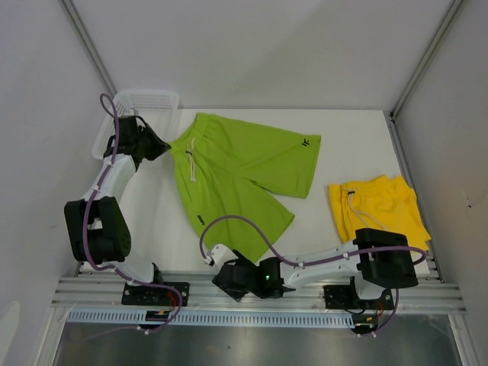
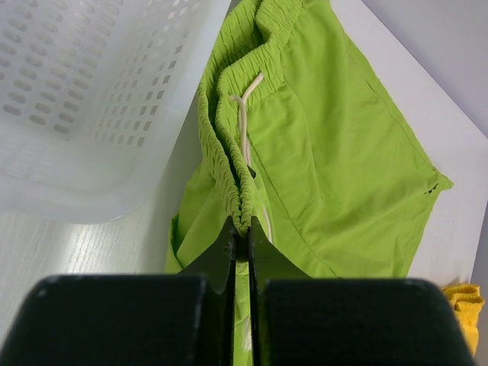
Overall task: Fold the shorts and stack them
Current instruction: Flatten the shorts out, then fold the shorts
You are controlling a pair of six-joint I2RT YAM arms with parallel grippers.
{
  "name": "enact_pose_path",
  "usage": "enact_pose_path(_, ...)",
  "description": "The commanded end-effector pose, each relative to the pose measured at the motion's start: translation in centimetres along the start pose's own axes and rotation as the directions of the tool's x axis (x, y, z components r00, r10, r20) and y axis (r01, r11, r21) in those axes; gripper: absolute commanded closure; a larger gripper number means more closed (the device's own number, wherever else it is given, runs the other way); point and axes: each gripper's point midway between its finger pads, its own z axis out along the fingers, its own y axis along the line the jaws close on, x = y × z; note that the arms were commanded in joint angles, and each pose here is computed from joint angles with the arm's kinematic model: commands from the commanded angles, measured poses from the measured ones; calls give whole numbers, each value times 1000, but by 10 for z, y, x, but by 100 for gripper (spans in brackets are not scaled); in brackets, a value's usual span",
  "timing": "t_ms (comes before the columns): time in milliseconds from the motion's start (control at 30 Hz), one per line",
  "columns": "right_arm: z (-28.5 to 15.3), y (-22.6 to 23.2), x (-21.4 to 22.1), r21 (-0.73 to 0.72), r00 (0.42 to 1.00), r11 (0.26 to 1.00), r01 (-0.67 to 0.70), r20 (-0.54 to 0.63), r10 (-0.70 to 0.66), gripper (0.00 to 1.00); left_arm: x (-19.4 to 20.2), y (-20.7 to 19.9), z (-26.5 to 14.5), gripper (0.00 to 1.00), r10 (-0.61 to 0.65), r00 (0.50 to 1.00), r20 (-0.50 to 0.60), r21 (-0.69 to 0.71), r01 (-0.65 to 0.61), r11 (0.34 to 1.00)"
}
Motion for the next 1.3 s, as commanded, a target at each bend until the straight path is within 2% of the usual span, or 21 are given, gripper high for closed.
enact_pose_path(0, 7, -14, -21, 36, 999, 999, -12, 40, 11, 35, -17, -10, -14, 100, 20, 998, 63, 41, -23, 999)
enact_pose_path(167, 19, -22, -12, 45, 1000, 999, -2, 11, 2, 35, -16, -11, -12, 100, 19, 998, 58, 43, -21, 999)
enact_pose_path(267, 26, -24, -9, 49, 1000, 999, 0, 5, 0, 39, -16, -11, -12, 100, 19, 998, 59, 44, -22, 999)
enact_pose_path(300, 27, -23, -9, 45, 1000, 999, 2, 5, -3, 47, -16, -11, -12, 100, 19, 998, 59, 44, -22, 999)
enact_pose_path(467, 28, -13, -10, 19, 999, 999, 31, 7, -31, 64, -17, -10, -12, 100, 14, 998, 63, 38, -17, 999)
enact_pose_path(533, 26, -11, -9, 26, 999, 999, 45, 4, -45, 88, -16, -7, -13, 100, -4, 998, 63, 20, 2, 1000)
enact_pose_path(600, 18, -9, -11, 24, 998, 998, 52, 16, -52, 100, -17, -6, -16, 100, -26, 997, 71, 4, 26, 1000)
enact_pose_path(833, -44, 18, -30, -78, 987, 993, 88, 144, -76, 100, -20, 3, -38, 100, -69, 992, 108, -79, 78, 994)
enact_pose_path(967, -74, 36, -22, -158, 985, 980, 125, 138, -104, 100, -13, 13, -47, 100, -100, 992, 83, -143, 111, 984)
enact_pose_path(1100, -100, 57, -9, -234, 982, 958, 164, 132, -136, 100, 12, 24, -52, 100, -141, 990, 22, -174, 142, 974)
enact_pose_path(1233, -124, 61, -7, -256, 981, 954, 153, 153, -117, 100, 22, 30, -72, 100, -171, 983, 61, -187, 179, 966)
enact_pose_path(1267, -132, 59, -10, -259, 980, 955, 144, 172, -101, 100, 23, 35, -84, 100, -184, 977, 105, -203, 202, 958)
